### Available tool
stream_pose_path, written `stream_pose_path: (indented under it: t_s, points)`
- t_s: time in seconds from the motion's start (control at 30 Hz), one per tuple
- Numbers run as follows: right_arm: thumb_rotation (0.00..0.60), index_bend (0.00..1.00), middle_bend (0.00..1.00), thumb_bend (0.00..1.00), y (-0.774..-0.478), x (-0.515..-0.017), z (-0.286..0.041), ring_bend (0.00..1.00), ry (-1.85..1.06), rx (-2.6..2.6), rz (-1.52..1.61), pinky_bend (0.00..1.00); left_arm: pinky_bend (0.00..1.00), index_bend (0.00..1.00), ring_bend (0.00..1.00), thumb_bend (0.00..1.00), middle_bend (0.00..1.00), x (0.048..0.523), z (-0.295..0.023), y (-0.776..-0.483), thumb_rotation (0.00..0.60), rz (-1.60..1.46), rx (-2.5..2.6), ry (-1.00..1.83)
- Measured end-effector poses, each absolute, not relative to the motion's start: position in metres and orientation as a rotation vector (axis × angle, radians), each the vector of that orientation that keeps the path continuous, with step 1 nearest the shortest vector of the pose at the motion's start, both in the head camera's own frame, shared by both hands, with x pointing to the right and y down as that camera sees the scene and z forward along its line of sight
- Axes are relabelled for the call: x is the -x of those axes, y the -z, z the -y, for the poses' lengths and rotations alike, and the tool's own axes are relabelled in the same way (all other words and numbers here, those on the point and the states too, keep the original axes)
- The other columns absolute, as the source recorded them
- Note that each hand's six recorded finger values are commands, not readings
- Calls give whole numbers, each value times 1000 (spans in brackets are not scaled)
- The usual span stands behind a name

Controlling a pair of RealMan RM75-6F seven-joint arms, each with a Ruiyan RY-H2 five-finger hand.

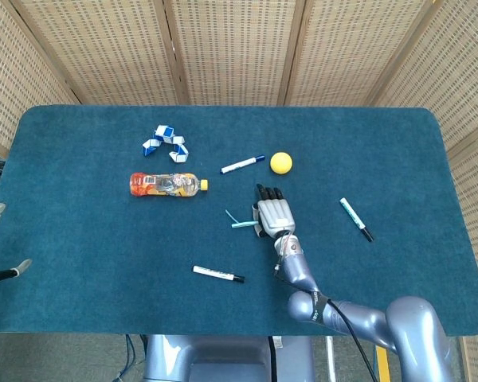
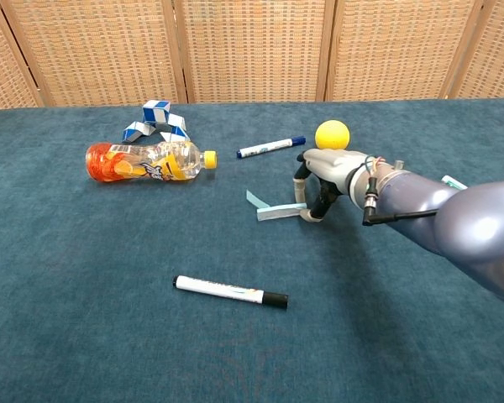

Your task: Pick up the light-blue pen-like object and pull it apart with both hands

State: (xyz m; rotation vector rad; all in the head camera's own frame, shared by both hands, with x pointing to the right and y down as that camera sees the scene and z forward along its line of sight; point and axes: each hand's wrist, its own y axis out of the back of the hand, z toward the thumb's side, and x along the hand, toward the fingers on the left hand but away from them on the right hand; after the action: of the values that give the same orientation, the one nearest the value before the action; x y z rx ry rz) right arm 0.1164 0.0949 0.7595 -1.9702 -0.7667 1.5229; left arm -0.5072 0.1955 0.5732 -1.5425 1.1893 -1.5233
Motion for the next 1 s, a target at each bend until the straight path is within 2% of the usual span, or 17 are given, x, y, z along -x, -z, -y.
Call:
stream_pose_path:
  t_s: [0.27, 0.3, 0.33, 0.37, 0.4, 0.43, 0.47, 0.6, 0.67, 0.77, 1.0]
  points:
    - [600, 606, 6, 464, -745, -116, -91, 0, -1453, 1980, 784, 0, 0, 0, 2, 0, 2, 505, -193, -575, 600, -1164, 1548, 1518]
    - [600, 610, 11, 464, -740, -116, -89, 0, -1431, 1980, 786, 0, 13, 0, 37, 0, 34, 504, -192, -576, 600, -1154, 1547, 1513]
    - [600, 612, 15, 464, -737, -116, -88, 0, -1414, 1979, 788, 0, 52, 0, 101, 0, 90, 503, -190, -576, 600, -1143, 1545, 1507]
    - [600, 615, 20, 463, -732, -117, -87, 0, -1398, 1977, 790, 0, 159, 0, 270, 0, 229, 501, -188, -575, 600, -1128, 1541, 1495]
    - [600, 617, 23, 464, -727, -118, -85, 0, -1377, 1972, 793, 0, 243, 0, 393, 0, 333, 499, -185, -575, 600, -1117, 1536, 1482]
    - [600, 617, 24, 464, -722, -120, -83, 0, -1361, 1964, 799, 0, 379, 0, 566, 0, 481, 497, -182, -574, 600, -1106, 1531, 1465]
    - [600, 617, 24, 465, -717, -122, -80, 0, -1349, 1951, 808, 0, 463, 0, 646, 0, 556, 493, -175, -572, 600, -1092, 1528, 1430]
    - [600, 617, 24, 466, -701, -129, -76, 0, -1313, 1936, 832, 0, 717, 4, 840, 0, 749, 476, -149, -572, 600, -1001, 1531, 1277]
    - [600, 617, 24, 465, -695, -131, -75, 0, -1304, 1927, 828, 0, 837, 44, 928, 0, 830, 465, -134, -573, 600, -939, 1528, 1191]
    - [600, 617, 24, 466, -691, -132, -74, 0, -1300, 1905, 811, 0, 921, 120, 992, 0, 906, 441, -111, -576, 600, -862, 1525, 1059]
    - [600, 617, 24, 466, -682, -133, -73, 0, -1309, 1894, 796, 0, 944, 261, 1000, 0, 944, 371, -77, -588, 600, -777, 1551, 854]
